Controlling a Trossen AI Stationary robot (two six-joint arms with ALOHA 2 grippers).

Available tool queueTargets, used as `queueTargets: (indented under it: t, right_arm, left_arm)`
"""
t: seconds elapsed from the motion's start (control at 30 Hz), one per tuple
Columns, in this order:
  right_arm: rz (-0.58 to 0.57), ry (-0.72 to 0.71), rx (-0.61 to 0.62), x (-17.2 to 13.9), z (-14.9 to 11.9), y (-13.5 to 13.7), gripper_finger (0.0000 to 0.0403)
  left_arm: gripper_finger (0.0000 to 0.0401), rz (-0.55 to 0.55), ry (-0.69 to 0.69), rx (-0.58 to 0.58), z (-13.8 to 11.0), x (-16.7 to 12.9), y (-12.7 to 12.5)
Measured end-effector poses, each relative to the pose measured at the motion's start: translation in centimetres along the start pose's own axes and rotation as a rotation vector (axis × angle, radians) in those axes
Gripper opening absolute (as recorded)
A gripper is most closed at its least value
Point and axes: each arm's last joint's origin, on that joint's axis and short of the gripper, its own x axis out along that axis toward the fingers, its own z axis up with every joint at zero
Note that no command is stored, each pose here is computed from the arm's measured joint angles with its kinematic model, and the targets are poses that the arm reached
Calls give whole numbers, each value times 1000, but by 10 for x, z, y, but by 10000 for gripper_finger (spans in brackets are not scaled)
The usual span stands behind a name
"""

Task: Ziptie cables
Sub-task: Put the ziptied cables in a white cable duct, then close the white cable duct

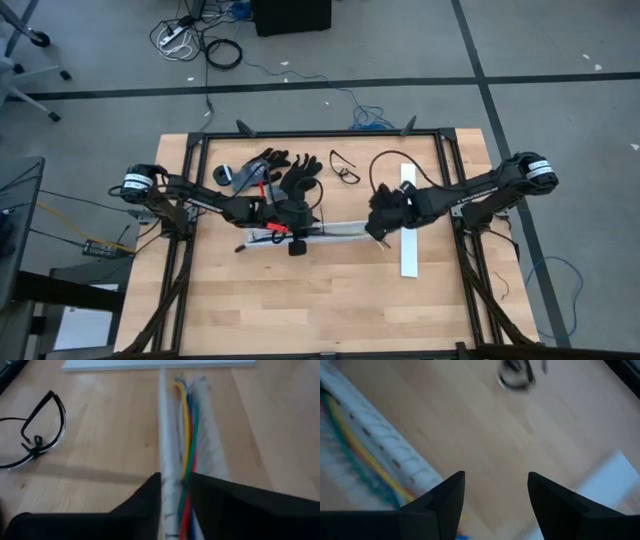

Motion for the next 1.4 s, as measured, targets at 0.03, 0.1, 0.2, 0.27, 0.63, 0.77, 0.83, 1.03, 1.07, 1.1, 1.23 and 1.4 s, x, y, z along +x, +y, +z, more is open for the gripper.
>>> queueTargets:
  t: [0.03, 0.1, 0.2, 0.27, 0.63, 0.77, 0.83, 1.03, 1.07, 1.1, 1.23, 1.4]
  right_arm:
    - [-21, 14, 5, -1, -4, 1, 210]
    - [-47, 30, 0, -3, -11, 2, 209]
    - [-69, 15, 35, -6, -13, 1, 211]
    - [-99, 25, 72, -8, -16, -2, 214]
    - [-314, 143, 482, -5, -71, -18, 231]
    - [-330, 135, 602, 0, -79, -20, 241]
    - [-334, 132, 626, 2, -80, -21, 249]
    - [-286, 62, 677, 8, -75, -18, 285]
    - [-281, 71, 680, 9, -74, -18, 292]
    - [-275, 78, 677, 10, -73, -18, 298]
    - [-279, 73, 682, 19, -77, -21, 314]
    - [-321, 52, 686, 34, -90, -32, 315]
  left_arm:
    - [102, -9, 0, 1, 0, 0, -1]
    - [135, -22, -7, 2, 1, 0, -2]
    - [181, -10, -62, -5, 6, -1, -4]
    - [203, 72, -80, -60, 8, -2, -3]
    - [203, 380, -231, 22, -2, -13, -12]
    - [202, 408, -287, 66, -1, -15, -5]
    - [202, 403, -286, 80, -1, -15, -2]
    - [202, 346, -278, 159, -2, -14, -4]
    - [202, 349, -283, 163, -1, -14, -4]
    - [202, 350, -286, 162, -1, -14, -4]
    - [202, 334, -273, 182, -2, -13, -4]
    - [202, 311, -280, 205, -2, -13, -5]
